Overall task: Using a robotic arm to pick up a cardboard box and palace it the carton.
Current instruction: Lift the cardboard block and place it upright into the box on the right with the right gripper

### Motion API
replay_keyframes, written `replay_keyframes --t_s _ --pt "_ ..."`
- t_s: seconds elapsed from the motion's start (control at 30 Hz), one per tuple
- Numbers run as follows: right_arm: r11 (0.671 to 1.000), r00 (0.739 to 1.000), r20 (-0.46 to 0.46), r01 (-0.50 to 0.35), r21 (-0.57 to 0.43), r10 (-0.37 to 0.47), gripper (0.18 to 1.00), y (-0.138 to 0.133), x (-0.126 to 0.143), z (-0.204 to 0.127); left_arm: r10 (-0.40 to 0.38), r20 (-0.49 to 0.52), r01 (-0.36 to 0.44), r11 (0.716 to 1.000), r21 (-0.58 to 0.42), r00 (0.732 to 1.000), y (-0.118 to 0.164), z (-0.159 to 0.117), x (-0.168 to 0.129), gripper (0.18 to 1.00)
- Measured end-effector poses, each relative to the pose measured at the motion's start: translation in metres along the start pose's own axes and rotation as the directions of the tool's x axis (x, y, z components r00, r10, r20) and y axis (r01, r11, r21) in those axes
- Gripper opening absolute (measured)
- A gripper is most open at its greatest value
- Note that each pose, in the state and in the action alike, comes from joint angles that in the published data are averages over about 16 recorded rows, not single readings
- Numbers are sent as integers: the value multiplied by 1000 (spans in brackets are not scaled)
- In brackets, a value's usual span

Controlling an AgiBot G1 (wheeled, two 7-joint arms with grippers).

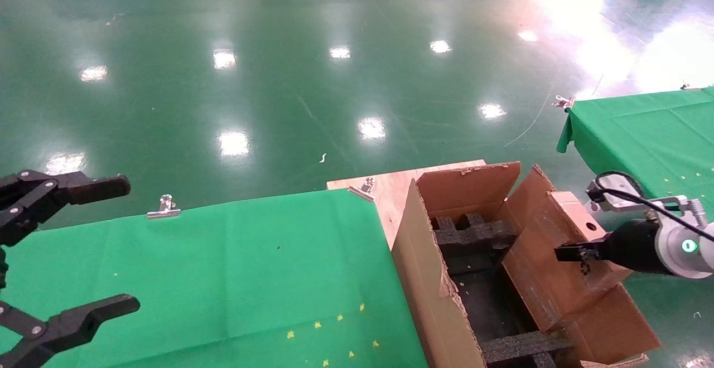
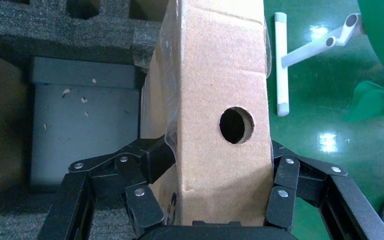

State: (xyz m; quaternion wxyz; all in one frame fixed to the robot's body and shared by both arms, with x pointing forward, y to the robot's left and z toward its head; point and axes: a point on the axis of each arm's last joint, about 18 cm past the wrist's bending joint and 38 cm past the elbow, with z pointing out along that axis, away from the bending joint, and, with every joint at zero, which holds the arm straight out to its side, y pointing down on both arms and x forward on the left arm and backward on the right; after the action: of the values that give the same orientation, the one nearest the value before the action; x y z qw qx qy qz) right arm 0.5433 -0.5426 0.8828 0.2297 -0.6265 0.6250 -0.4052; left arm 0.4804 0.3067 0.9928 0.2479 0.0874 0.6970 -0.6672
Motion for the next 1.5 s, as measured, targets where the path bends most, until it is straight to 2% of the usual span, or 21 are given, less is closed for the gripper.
replay_keyframes --t_s 0.7,1.2,1.5 --pt "997 997 -15 73 -11 -73 304 2 -26 27 0 0 0 1000 0 1000 0 0 0 1001" --pt "994 992 -60 106 -14 -107 299 2 -34 39 0 0 0 1000 0 1000 0 0 0 1001" --pt "994 993 -48 104 -43 -106 298 15 -46 50 0 0 0 1000 0 1000 0 0 0 1001"
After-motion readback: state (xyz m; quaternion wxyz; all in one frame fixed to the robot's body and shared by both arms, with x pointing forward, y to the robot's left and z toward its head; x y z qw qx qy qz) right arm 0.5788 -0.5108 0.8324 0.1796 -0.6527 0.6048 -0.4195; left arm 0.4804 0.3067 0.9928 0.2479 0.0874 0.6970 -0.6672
